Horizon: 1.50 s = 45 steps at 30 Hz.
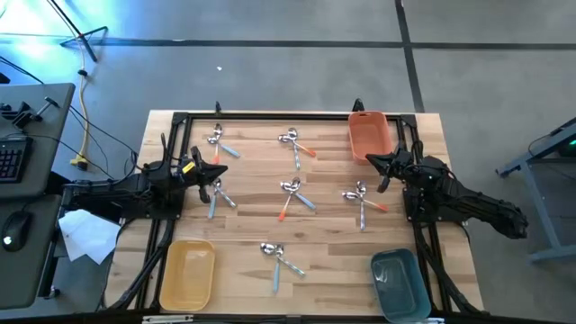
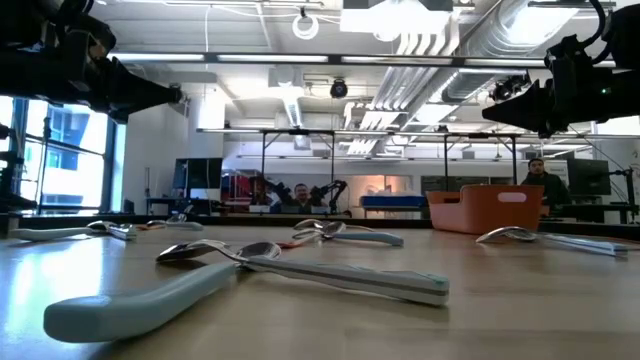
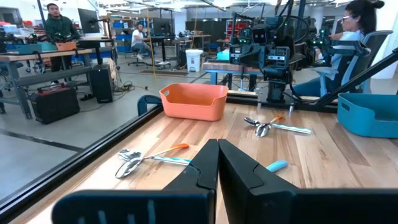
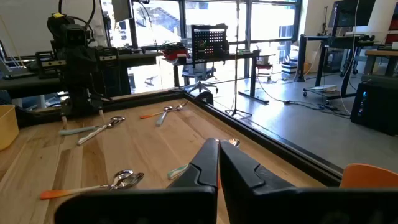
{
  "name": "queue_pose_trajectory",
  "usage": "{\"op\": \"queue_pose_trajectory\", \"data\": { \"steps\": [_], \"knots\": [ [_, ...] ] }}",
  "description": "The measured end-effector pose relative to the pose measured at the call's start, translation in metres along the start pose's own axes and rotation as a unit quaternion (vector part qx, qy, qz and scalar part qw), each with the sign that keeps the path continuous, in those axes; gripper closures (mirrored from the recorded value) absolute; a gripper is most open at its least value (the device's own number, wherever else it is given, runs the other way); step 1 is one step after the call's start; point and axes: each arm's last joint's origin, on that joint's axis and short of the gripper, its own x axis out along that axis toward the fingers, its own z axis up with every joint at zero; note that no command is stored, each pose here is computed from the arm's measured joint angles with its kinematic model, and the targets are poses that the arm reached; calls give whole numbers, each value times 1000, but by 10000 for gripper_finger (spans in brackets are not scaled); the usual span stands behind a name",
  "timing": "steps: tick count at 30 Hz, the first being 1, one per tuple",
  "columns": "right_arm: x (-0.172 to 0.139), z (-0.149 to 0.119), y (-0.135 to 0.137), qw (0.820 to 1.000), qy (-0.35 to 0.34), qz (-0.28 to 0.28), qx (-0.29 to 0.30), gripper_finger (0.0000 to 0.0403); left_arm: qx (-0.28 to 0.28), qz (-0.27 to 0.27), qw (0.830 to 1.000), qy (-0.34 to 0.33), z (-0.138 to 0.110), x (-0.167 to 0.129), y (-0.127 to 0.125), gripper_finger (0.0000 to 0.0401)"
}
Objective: Sort silverware by color (type)
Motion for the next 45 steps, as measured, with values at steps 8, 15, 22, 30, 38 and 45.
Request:
{"op": "queue_pose_trajectory", "data": {
  "steps": [8, 15, 22, 30, 38, 45],
  "knots": [
    [0, 0, 0, 1000, 0, 0, 0, 402, 4, 0, 1000, -2, 0, 0, 0, 398],
    [0, 0, 0, 1000, 0, 0, 0, 402, 59, 3, 998, -12, 2, 0, 0, 398],
    [0, 0, 0, 1000, 0, 0, 0, 402, 34, 3, 999, -12, 2, 0, 0, 398],
    [0, 0, 0, 1000, 0, 0, 0, 402, 18, 2, 1000, -11, 2, 0, 0, 398],
    [0, 0, 0, 1000, 0, 0, 0, 402, -3, 0, 1000, -12, 2, 0, 0, 398],
    [0, 0, 0, 1000, 0, 0, 0, 402, -19, -2, 1000, -18, 4, 0, 0, 398]
  ]
}}
